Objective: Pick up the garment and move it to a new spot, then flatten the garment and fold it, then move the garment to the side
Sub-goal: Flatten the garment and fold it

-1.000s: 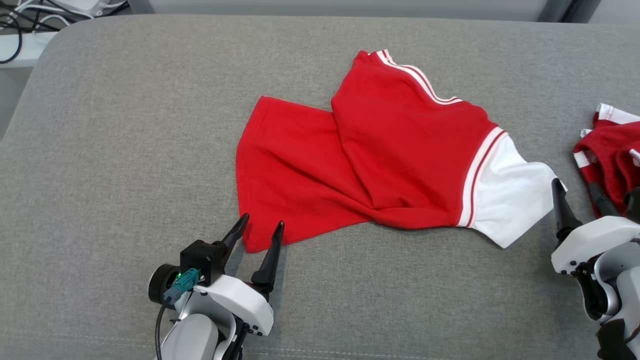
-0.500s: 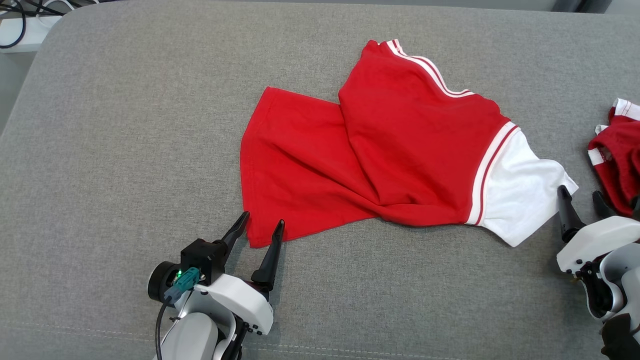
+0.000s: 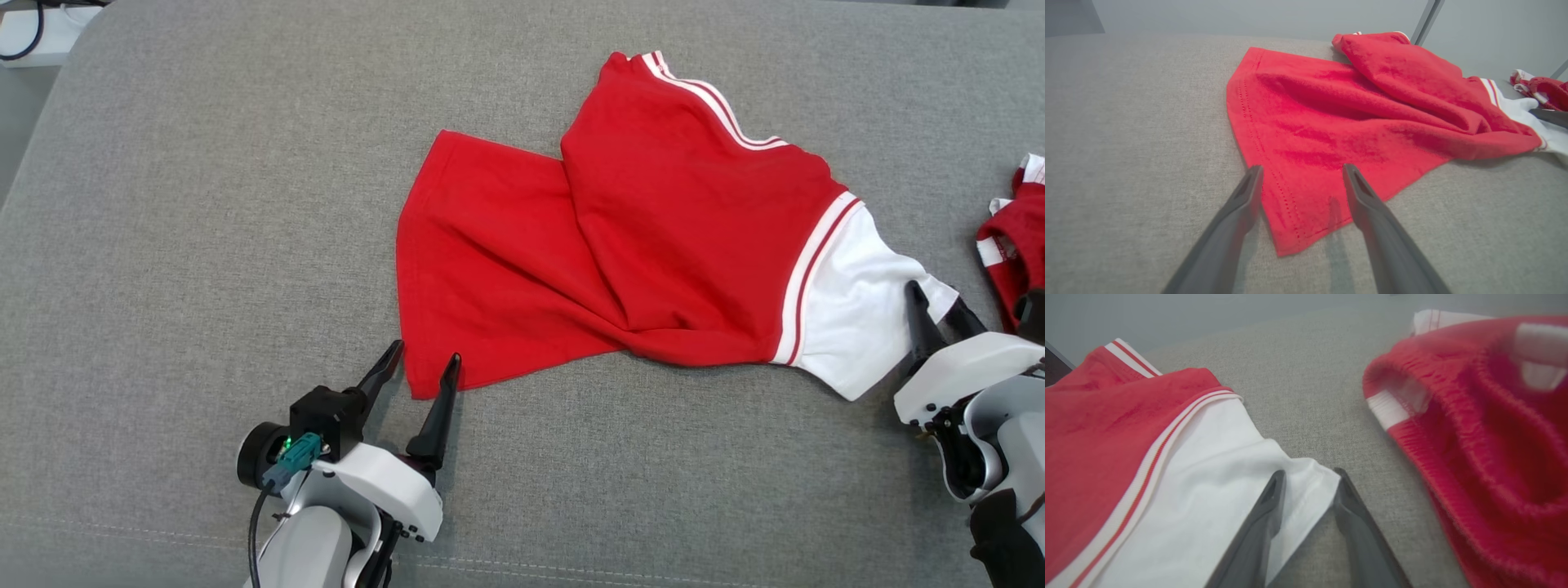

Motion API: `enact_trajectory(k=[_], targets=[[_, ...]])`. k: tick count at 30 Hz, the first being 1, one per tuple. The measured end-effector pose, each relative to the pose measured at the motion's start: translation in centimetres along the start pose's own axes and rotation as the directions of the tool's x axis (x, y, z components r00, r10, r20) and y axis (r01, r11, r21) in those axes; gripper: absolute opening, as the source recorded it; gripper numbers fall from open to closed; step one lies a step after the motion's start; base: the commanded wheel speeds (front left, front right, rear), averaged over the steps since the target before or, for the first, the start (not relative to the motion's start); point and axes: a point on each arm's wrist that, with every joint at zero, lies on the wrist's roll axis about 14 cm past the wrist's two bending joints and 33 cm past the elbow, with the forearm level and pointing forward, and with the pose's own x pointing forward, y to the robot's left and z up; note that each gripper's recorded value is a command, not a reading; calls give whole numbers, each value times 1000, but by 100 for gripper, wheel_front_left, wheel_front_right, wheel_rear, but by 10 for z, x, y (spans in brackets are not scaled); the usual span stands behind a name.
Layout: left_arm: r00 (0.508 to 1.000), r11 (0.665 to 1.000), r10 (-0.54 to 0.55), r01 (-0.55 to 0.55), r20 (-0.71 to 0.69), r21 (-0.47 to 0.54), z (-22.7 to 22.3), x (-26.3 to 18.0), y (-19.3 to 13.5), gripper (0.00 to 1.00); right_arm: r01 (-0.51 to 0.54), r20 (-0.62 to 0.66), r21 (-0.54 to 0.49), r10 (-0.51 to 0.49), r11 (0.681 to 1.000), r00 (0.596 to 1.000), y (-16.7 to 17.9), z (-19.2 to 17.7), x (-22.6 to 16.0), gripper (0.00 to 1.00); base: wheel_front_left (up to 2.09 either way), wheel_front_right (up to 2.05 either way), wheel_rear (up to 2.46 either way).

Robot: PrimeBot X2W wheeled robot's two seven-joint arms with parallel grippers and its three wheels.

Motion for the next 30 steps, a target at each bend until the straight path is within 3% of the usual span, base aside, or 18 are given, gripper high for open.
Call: enact_trajectory(k=[6,9,20,30], targets=[[1000,1000,0,0,19,4,7,3,1,100,-5,11,8,5,1000,1000,2,0,0,25,0,0,0],[1000,1000,-2,2,22,4,8,3,0,100,-2,25,14,2,1000,1000,1,4,0,2,0,0,0],[999,1000,6,-6,31,5,12,3,0,100,25,109,51,-31,998,994,-14,28,-7,0,0,0,0],[997,995,38,-43,-65,-85,-19,-1,3,100,21,123,36,-25,999,992,-16,31,-15,0,0,0,0]])
